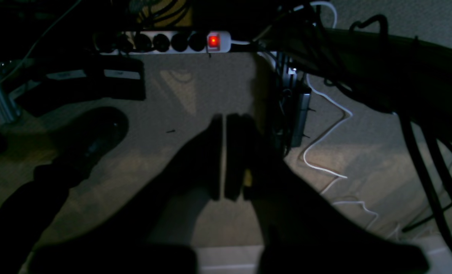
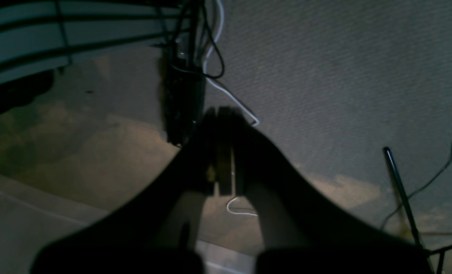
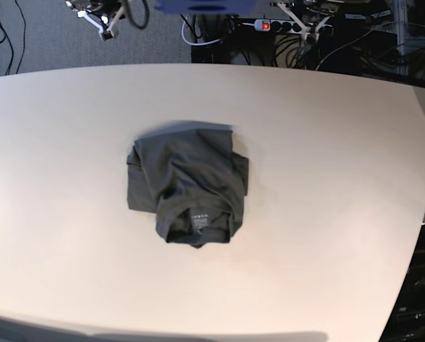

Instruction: Fold the T-shirt properly

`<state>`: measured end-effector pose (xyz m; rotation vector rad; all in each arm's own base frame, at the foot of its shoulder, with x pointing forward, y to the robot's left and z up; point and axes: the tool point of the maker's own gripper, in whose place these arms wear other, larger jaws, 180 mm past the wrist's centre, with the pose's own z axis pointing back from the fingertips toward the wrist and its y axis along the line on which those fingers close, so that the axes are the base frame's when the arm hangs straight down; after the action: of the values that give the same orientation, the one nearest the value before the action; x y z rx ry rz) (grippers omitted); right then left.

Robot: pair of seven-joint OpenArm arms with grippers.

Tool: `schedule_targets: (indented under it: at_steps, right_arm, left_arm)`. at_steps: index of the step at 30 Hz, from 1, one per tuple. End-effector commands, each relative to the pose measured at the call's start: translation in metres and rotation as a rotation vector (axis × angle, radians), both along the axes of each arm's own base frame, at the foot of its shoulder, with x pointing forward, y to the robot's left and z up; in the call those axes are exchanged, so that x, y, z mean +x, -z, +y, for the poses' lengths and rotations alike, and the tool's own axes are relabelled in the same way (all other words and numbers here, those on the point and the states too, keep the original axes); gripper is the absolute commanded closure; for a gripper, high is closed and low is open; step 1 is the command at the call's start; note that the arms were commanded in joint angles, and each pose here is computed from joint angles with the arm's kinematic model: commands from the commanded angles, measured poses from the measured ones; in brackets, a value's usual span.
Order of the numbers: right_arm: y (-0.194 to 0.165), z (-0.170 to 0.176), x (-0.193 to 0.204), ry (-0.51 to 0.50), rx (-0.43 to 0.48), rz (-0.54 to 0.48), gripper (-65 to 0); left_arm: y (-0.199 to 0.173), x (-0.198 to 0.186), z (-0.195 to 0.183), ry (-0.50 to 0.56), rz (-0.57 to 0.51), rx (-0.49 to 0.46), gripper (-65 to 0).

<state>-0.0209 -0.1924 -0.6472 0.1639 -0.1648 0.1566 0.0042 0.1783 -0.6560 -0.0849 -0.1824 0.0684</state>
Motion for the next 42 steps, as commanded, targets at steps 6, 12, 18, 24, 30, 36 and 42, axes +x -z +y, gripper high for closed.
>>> schedule_targets:
  at_steps: [6, 12, 18, 24, 30, 36, 42]
  right_arm:
    - [0.002, -0.026, 0.018, -0.009, -0.151, -0.058, -1.5]
    - [0.002, -0.034, 0.020, -0.013, -0.218, -0.075, -1.5]
    - [0.002, -0.027, 0.010, -0.013, -0.206, -0.064, -1.6]
    - [-0.005, -0.026, 0.006, 0.014, -0.189, -0.156, -1.6]
    - [-0.006, -0.038, 0.009, 0.096, -0.219, -0.160, -1.3]
    - [-0.004, -0.033, 0.021, 0.113, -0.206, -0.169, -1.5]
    - [0.000, -0.025, 0.035, 0.133, -0.177, -0.156, -1.5]
  left_arm:
    - [0.000, 0.002, -0.003, -0.021, -0.010, -0.011, -2.2]
    - [0.000, 0.002, -0.007, -0.025, -0.012, -0.017, -2.4]
    - [0.001, 0.001, -0.024, -0.027, -0.010, -0.043, -2.4]
    - [0.002, 0.000, -0.037, -0.039, -0.009, -0.062, -2.4]
    - [0.001, 0.002, -0.040, -0.089, -0.015, -0.069, -2.4]
    - [0.002, 0.002, -0.041, -0.094, -0.016, -0.070, -2.5]
    - [0.001, 0.015, -0.039, -0.074, -0.035, -0.070, -2.6]
